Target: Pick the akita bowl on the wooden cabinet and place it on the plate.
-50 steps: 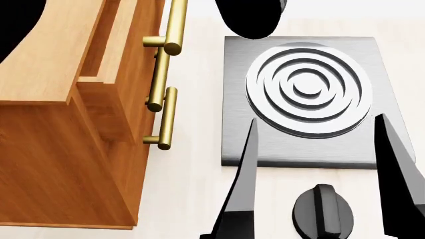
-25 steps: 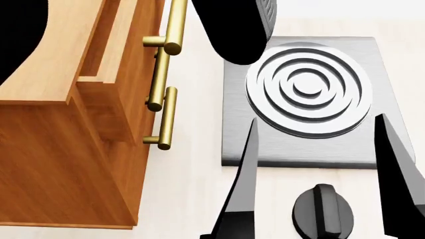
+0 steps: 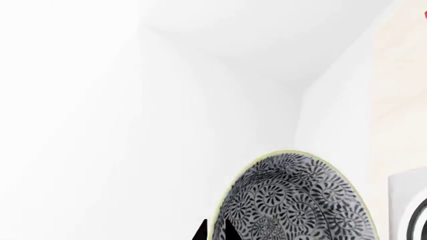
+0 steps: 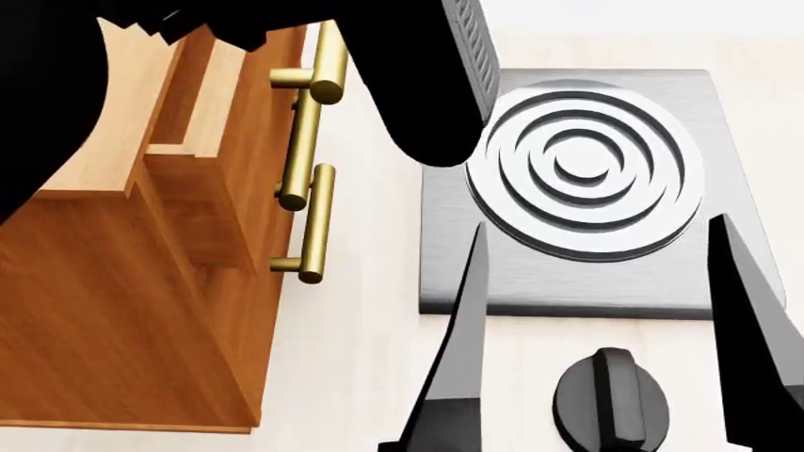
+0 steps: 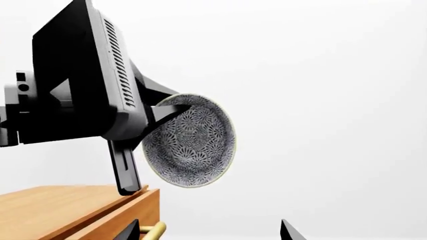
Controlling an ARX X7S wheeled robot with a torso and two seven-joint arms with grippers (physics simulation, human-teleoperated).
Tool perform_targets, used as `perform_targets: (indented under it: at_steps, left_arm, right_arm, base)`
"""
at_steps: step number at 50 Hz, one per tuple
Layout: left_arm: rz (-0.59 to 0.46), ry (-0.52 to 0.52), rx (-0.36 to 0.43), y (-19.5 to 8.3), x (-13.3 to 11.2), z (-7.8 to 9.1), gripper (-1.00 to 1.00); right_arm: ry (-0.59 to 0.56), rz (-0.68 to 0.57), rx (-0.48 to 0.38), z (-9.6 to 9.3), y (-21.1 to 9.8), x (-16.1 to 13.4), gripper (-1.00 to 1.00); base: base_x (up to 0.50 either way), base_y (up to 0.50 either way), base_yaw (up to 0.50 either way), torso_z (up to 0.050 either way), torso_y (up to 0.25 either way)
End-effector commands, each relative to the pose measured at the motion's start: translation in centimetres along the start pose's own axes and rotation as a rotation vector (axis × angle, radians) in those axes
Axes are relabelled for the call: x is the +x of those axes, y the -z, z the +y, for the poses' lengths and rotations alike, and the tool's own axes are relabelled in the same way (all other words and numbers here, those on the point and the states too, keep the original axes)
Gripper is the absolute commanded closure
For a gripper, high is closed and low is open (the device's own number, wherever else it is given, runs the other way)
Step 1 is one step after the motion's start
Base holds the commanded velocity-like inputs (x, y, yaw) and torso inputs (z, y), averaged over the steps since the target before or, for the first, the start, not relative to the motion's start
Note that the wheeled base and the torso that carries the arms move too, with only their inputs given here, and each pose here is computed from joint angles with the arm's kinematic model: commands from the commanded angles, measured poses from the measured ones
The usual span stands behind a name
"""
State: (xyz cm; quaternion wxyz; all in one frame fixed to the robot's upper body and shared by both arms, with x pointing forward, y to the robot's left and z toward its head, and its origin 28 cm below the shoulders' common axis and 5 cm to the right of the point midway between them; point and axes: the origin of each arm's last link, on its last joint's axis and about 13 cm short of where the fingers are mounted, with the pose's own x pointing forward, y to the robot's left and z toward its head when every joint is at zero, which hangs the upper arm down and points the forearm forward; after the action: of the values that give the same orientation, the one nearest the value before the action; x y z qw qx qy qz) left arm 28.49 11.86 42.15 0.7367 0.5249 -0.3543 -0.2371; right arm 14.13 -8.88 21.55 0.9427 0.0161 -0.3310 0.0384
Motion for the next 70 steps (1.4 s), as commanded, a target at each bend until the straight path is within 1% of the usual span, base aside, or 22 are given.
perform_targets:
  at_steps: [1, 21, 32, 44, 52, 55, 60, 66, 70]
  left_arm:
    - [0.005, -0.023, -0.005, 0.4, -0.5, -0.2, 1.0]
    - [-0.013, 0.007, -0.016, 0.5, -1.2, -0.4, 1.0]
    - [-0.011, 0.02, -0.024, 0.8, -1.6, -1.0, 1.0]
    - [-0.015, 0.041, -0.038, 1.2, -1.8, -2.2, 1.0]
    - [-0.019, 0.05, -0.039, 1.2, -2.2, -2.5, 1.0]
    - [-0.021, 0.051, -0.038, 1.2, -2.3, -2.6, 1.0]
    - [-0.025, 0.052, -0.04, 1.2, -2.3, -2.7, 1.0]
    - [-0.027, 0.056, -0.044, 1.1, -2.3, -2.9, 1.0]
    - [-0.028, 0.057, -0.044, 1.1, -2.4, -2.8, 1.0]
  right_arm:
    - [0.0, 0.001, -0.001, 0.0, 0.1, 0.0, -1.0]
    - [0.002, 0.001, 0.002, -0.1, 0.0, 0.0, -1.0]
    - [-0.001, 0.001, -0.001, 0.0, 0.0, 0.0, -1.0]
    - [0.001, 0.003, -0.002, 0.0, 0.0, 0.0, -1.0]
    - [0.001, 0.005, -0.002, 0.0, 0.1, 0.0, -1.0]
    - [0.0, 0.014, -0.001, 0.0, 0.3, 0.0, -1.0]
    - [0.016, 0.07, -0.008, -0.2, 0.9, 0.2, -1.0]
    - [0.025, 0.109, -0.024, -0.2, 1.2, 0.3, -1.0]
    - [0.025, 0.115, -0.028, -0.2, 1.3, 0.3, -1.0]
  base:
    - [0.0, 0.0, 0.0, 0.0, 0.0]
    - [0.0, 0.0, 0.0, 0.001, 0.001]
    - [0.0, 0.0, 0.0, 0.0, 0.001]
    - [0.0, 0.0, 0.0, 0.0, 0.0]
    - [0.0, 0.0, 0.0, 0.0, 0.001]
    - [0.0, 0.0, 0.0, 0.0, 0.0]
    - [0.0, 0.0, 0.0, 0.0, 0.0]
    - [0.0, 0.0, 0.0, 0.0, 0.0]
    - [0.0, 0.0, 0.0, 0.0, 0.0]
